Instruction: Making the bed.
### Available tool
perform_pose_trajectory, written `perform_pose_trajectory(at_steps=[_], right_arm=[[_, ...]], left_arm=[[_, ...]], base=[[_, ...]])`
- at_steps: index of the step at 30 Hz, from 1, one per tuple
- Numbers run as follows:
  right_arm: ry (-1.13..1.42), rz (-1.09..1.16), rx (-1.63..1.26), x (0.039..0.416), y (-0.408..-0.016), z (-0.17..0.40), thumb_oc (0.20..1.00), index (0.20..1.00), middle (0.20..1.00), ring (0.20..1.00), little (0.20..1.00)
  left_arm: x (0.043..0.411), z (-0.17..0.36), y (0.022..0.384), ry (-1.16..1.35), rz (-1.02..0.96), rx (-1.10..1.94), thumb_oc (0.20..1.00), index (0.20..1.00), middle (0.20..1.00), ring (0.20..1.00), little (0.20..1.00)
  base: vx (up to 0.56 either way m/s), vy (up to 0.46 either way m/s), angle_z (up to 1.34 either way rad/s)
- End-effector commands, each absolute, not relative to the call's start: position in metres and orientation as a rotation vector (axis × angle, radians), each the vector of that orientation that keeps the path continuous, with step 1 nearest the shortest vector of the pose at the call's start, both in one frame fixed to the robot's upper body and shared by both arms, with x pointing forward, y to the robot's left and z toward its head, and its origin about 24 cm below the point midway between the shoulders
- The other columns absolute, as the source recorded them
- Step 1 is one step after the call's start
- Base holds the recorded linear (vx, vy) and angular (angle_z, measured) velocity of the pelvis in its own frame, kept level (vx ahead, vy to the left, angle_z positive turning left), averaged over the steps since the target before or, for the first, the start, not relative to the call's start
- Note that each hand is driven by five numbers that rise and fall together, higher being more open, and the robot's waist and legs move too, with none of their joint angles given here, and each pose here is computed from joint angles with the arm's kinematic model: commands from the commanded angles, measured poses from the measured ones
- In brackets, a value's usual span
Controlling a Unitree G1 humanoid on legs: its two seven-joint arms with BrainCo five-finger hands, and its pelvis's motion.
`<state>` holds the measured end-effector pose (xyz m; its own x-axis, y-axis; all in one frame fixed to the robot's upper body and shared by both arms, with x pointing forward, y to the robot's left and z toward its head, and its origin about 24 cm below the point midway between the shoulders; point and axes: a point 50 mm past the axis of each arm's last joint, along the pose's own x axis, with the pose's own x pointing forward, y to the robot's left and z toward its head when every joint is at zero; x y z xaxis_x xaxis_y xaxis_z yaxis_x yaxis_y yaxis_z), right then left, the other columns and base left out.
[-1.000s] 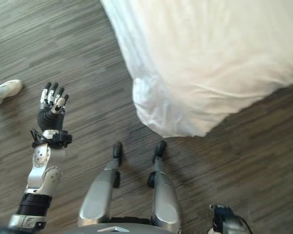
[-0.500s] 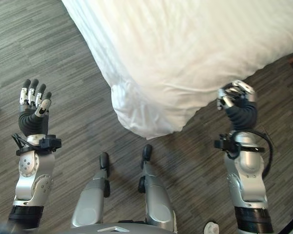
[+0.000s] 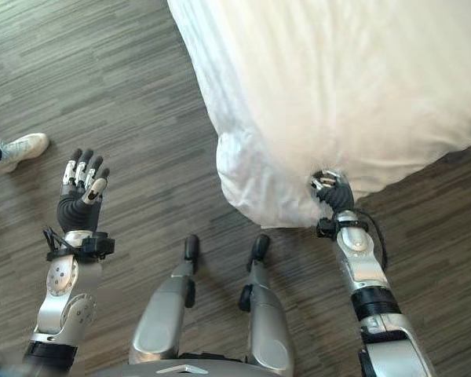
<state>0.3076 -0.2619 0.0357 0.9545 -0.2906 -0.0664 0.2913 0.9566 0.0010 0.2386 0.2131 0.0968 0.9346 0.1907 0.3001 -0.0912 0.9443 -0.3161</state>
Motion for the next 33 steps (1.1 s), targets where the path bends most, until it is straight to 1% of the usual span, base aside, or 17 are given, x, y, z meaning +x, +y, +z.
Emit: perform_pose_trajectory(at_steps=[1, 4, 6, 10, 12, 14, 16, 17, 18, 21, 22, 24, 25, 27, 28, 30, 33], right_arm=[[0.056, -0.381, 0.019, 0.32, -0.269, 0.047, 0.2, 0.2, 0.2, 0.2, 0.2], [0.238, -0.446, 0.012, 0.3, -0.283, 0.006, 0.2, 0.2, 0.2, 0.2, 0.2], [0.396, -0.526, 0.014, 0.275, -0.296, -0.027, 0.2, 0.2, 0.2, 0.2, 0.2], [0.528, -0.624, 0.042, 0.235, -0.312, -0.057, 0.2, 0.2, 0.2, 0.2, 0.2], [0.533, -0.672, 0.056, 0.217, -0.321, -0.063, 0.2, 0.2, 0.2, 0.2, 0.2], [0.511, -0.701, 0.067, 0.212, -0.325, -0.061, 0.2, 0.2, 0.2, 0.2, 0.2], [0.339, -0.804, 0.125, 0.199, -0.343, -0.039, 0.2, 0.2, 0.2, 0.2, 0.2], [0.34, -0.805, 0.125, 0.198, -0.342, -0.039, 0.2, 0.2, 0.2, 0.2, 0.2], [0.193, -0.827, 0.133, 0.194, -0.348, -0.016, 1.0, 1.0, 1.0, 1.0, 1.0], [0.094, -0.8, 0.074, 0.19, -0.346, 0.006, 1.0, 1.0, 1.0, 1.0, 1.0], [0.015, -0.766, -0.005, 0.193, -0.343, 0.026, 1.0, 1.0, 1.0, 1.0, 1.0], [-0.019, -0.743, -0.018, 0.197, -0.337, 0.032, 1.0, 1.0, 1.0, 1.0, 1.0], [-0.086, -0.667, 0.015, 0.209, -0.319, 0.042, 1.0, 1.0, 1.0, 1.0, 1.0], [-0.084, -0.666, 0.015, 0.208, -0.318, 0.041, 1.0, 1.0, 1.0, 1.0, 1.0], [-0.109, -0.574, 0.055, 0.219, -0.298, 0.044, 1.0, 1.0, 1.0, 1.0, 1.0], [-0.093, -0.467, 0.06, 0.228, -0.279, 0.042, 1.0, 1.0, 1.0, 1.0, 1.0], [-0.053, -0.358, -0.001, 0.222, -0.265, 0.038, 1.0, 1.0, 1.0, 1.0, 1.0]], left_arm=[[0.244, 0.119, 0.208, -0.442, 0.119, -0.298, 1.0, 1.0, 1.0, 1.0, 1.0], [0.245, 0.118, 0.206, -0.438, 0.115, -0.286, 1.0, 1.0, 1.0, 1.0, 1.0], [0.245, 0.117, 0.205, -0.433, 0.115, -0.28, 1.0, 1.0, 1.0, 1.0, 1.0], [0.245, 0.119, 0.216, -0.445, 0.153, -0.223, 1.0, 1.0, 1.0, 1.0, 1.0], [0.245, 0.121, 0.223, -0.457, 0.177, -0.208, 1.0, 1.0, 1.0, 1.0, 1.0], [0.245, 0.122, 0.226, -0.46, 0.188, -0.204, 1.0, 1.0, 1.0, 1.0, 1.0], [0.246, 0.122, 0.237, -0.459, 0.239, -0.191, 1.0, 1.0, 1.0, 1.0, 1.0], [0.246, 0.122, 0.236, -0.459, 0.238, -0.19, 1.0, 1.0, 1.0, 1.0, 1.0], [0.246, 0.118, 0.242, -0.444, 0.273, -0.188, 1.0, 1.0, 1.0, 1.0, 1.0], [0.246, 0.113, 0.246, -0.424, 0.3, -0.196, 1.0, 1.0, 1.0, 1.0, 1.0], [0.246, 0.104, 0.248, -0.387, 0.32, -0.203, 1.0, 1.0, 1.0, 1.0, 1.0], [0.244, 0.1, 0.248, -0.373, 0.325, -0.21, 1.0, 1.0, 1.0, 1.0, 1.0], [0.243, 0.09, 0.245, -0.327, 0.32, -0.221, 1.0, 1.0, 1.0, 1.0, 1.0], [0.243, 0.089, 0.246, -0.326, 0.321, -0.219, 1.0, 1.0, 1.0, 1.0, 1.0], [0.241, 0.08, 0.243, -0.278, 0.305, -0.211, 1.0, 1.0, 1.0, 1.0, 1.0], [0.239, 0.075, 0.244, -0.25, 0.286, -0.162, 1.0, 1.0, 1.0, 1.0, 1.0], [0.232, 0.079, 0.255, -0.264, 0.322, -0.101, 1.0, 1.0, 1.0, 1.0, 1.0]], base=[[-0.04, -0.013, 0.04], [0.0, -0.003, 0.01], [0.02, -0.006, 0.0], [0.04, 0.001, 0.07], [0.1, 0.023, 0.11], [0.09, 0.027, 0.04], [0.15, 0.034, -0.09], [0.22, 0.055, -0.07], [0.13, 0.068, -0.22], [0.12, 0.064, -0.18], [0.1, 0.035, -0.22], [0.1, 0.011, -0.2], [0.05, -0.008, -0.21], [0.05, -0.003, -0.18], [0.07, 0.0, -0.01], [0.05, 0.014, -0.1], [0.03, 0.066, -0.13]])
